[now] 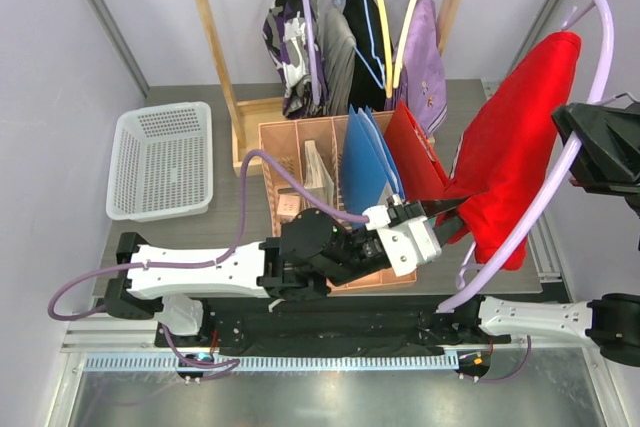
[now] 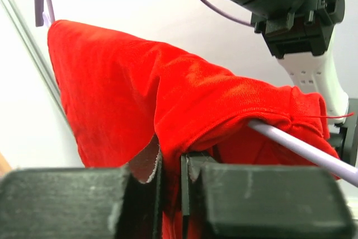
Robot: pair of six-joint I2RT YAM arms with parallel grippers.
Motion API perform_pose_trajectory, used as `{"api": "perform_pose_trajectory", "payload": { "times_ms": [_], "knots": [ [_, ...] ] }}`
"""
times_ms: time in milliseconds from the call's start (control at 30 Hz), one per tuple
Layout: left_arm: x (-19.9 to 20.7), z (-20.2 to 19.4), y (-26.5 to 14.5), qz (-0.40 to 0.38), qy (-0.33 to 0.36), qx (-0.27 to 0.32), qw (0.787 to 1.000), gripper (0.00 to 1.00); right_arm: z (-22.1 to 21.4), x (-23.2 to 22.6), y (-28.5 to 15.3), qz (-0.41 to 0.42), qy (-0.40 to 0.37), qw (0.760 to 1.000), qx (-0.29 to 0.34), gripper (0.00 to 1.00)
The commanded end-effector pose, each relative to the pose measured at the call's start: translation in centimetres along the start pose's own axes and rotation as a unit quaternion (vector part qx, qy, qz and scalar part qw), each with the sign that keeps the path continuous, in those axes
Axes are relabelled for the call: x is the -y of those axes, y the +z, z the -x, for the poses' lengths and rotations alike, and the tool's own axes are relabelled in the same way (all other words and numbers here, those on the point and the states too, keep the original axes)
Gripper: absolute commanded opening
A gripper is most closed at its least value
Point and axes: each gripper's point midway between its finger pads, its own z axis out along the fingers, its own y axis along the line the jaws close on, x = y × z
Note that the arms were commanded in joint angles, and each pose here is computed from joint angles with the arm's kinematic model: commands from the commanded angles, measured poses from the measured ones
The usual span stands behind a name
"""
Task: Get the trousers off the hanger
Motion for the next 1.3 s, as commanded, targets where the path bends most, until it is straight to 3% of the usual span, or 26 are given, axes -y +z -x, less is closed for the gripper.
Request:
{"api": "perform_pose_trajectory", "payload": {
  "times_ms": [0, 433, 633, 1000, 1267],
  "knots": [
    [-2.2, 2.8, 1.2, 0.032, -0.011, 0.038, 0.999, 0.03, 2.1, -6.1, -2.1, 0.104, 0.049, 0.993, 0.012, 0.01],
    [-4.2, 7.5, 1.0, 0.063, -0.062, 0.104, 0.991, 0.00, 5.0, -2.6, -8.5, 0.052, 0.101, 0.991, 0.068, 0.01],
    [-5.0, 9.5, 1.6, 0.069, -0.044, 0.120, 0.989, 0.00, 5.2, -1.9, -10.6, 0.041, 0.101, 0.992, 0.065, 0.01],
    [-5.1, 9.6, 1.2, 0.059, -0.013, 0.113, 0.992, 0.00, 5.9, -3.0, -14.6, 0.056, 0.079, 0.994, 0.050, 0.01],
    [-6.5, 15.0, 1.0, 0.055, -0.017, 0.171, 0.984, 0.00, 4.2, -1.6, -14.8, 0.028, 0.056, 0.998, 0.008, 0.01]
  ]
}}
